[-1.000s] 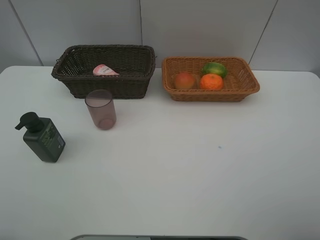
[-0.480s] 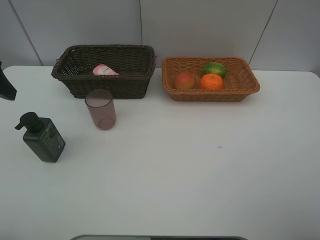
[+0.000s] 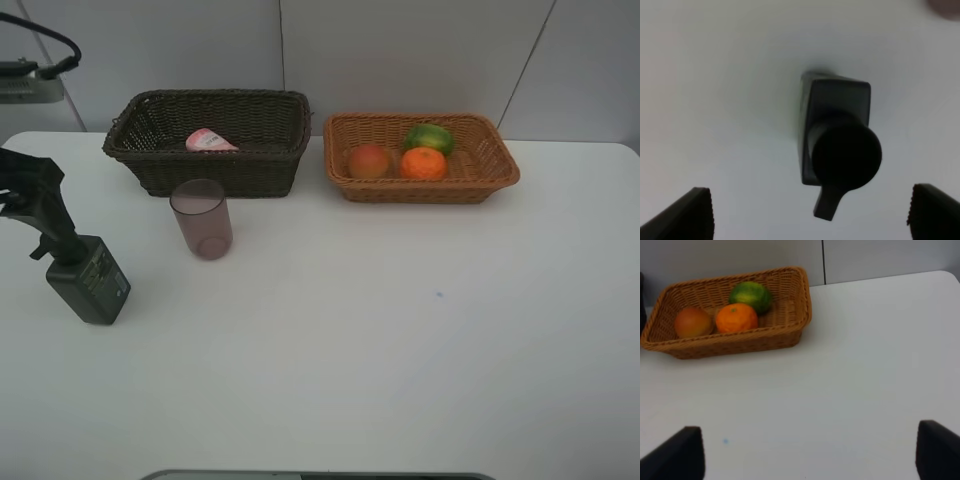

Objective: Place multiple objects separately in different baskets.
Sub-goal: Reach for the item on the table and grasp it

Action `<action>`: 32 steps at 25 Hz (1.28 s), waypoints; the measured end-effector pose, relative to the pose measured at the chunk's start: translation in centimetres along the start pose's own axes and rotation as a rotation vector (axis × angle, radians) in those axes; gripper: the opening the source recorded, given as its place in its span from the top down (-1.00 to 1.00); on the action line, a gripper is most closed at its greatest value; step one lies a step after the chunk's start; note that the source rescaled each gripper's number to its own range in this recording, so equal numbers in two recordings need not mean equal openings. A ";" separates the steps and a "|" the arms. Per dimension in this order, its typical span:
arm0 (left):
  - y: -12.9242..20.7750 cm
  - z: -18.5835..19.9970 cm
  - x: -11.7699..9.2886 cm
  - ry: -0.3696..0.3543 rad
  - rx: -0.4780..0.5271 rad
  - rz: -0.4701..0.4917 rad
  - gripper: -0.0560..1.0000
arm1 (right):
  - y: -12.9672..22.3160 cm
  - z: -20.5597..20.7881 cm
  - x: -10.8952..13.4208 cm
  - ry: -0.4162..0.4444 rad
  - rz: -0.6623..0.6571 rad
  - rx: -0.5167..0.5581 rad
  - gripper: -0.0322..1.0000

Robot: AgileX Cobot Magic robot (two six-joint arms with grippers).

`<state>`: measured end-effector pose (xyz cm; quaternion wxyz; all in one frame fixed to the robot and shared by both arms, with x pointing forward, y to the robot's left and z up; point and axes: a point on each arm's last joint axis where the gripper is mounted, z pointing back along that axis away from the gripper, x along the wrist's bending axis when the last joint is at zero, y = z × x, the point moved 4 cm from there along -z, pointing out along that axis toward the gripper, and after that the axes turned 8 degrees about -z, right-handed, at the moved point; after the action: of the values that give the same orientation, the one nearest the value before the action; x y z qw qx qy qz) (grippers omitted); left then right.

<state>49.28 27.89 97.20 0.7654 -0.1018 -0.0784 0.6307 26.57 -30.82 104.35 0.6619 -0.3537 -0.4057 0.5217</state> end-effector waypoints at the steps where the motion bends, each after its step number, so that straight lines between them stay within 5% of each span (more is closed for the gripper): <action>1: -0.1 -0.3 -0.1 -0.002 0.010 0.000 -1.00 | 0.0 0.0 0.0 0.000 0.000 0.000 -0.67; 7: -0.2 -2.2 0.1 -0.036 0.078 0.031 -1.00 | 0.0 0.0 0.0 0.000 0.000 0.000 -0.67; 18: -1.4 -3.5 -0.4 -0.083 0.030 0.038 -1.00 | 0.0 0.0 0.0 -0.001 -0.001 0.000 -0.67; 32: -2.5 -5.3 -2.0 -0.021 -0.011 0.014 -1.00 | 0.0 0.0 0.0 -0.001 -0.004 0.000 -0.67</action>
<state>52.60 25.16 92.76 0.7594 -0.0997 -0.0891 0.6367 26.57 -30.81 104.35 0.6628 -0.3526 -0.4066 0.5207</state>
